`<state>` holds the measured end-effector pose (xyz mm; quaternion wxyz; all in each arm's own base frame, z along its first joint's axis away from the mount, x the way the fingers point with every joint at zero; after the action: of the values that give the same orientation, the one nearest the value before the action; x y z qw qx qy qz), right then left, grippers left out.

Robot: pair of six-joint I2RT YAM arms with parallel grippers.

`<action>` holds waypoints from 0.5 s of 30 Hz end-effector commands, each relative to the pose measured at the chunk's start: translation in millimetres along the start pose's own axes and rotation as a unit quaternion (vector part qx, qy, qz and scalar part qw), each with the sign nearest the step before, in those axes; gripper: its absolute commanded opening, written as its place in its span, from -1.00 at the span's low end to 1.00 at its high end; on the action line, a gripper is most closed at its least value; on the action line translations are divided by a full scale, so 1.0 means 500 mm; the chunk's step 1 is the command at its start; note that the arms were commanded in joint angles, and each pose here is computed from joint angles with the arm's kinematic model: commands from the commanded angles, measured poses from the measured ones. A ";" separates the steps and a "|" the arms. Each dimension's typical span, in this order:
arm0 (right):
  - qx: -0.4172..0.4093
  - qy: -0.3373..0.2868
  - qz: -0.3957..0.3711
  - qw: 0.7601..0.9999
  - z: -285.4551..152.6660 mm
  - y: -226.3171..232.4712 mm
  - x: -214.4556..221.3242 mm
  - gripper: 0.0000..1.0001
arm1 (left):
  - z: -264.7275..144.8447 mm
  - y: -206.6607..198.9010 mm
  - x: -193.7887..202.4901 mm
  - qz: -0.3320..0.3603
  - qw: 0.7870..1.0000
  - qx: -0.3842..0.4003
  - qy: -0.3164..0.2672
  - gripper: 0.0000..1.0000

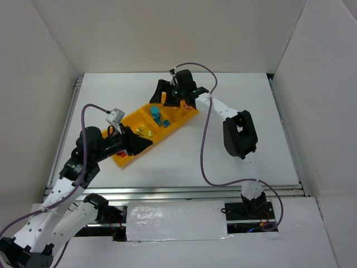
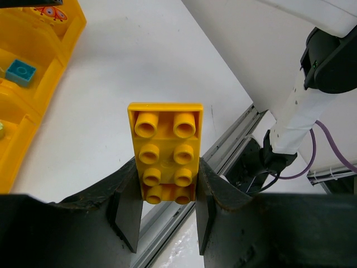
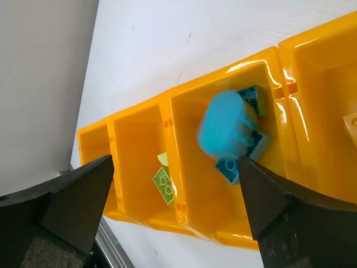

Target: Sort the legos into containers by color

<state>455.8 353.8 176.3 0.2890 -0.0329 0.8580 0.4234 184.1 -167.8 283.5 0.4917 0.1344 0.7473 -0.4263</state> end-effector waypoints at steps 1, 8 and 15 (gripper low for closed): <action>-0.013 -0.006 -0.020 1.000 -0.012 0.043 -0.011 0.99 | 0.005 0.001 -0.010 0.017 1.000 0.006 -0.013 -1.00; -0.118 -0.056 -0.081 0.988 -0.166 0.167 -0.023 0.99 | 0.009 -0.016 -0.014 0.018 0.999 0.038 -0.009 -1.00; -0.391 0.020 -0.108 0.914 -0.350 0.261 0.146 0.99 | 0.005 -0.073 -0.018 0.028 0.988 0.153 0.002 -1.00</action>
<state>333.2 326.0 263.4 0.2973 -0.1403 0.7466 0.5784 177.3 -182.2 286.4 0.4663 0.1820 0.7226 -0.4767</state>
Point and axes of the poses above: each gripper's point midway between its finger pads, its own z axis out along the fingers, its own y axis along the line the jaws close on, x = y × z, the point moved 4 cm from there along -z, back along the fingers, and after that the axes turned 4 degrees about z, right-handed, at the moved point
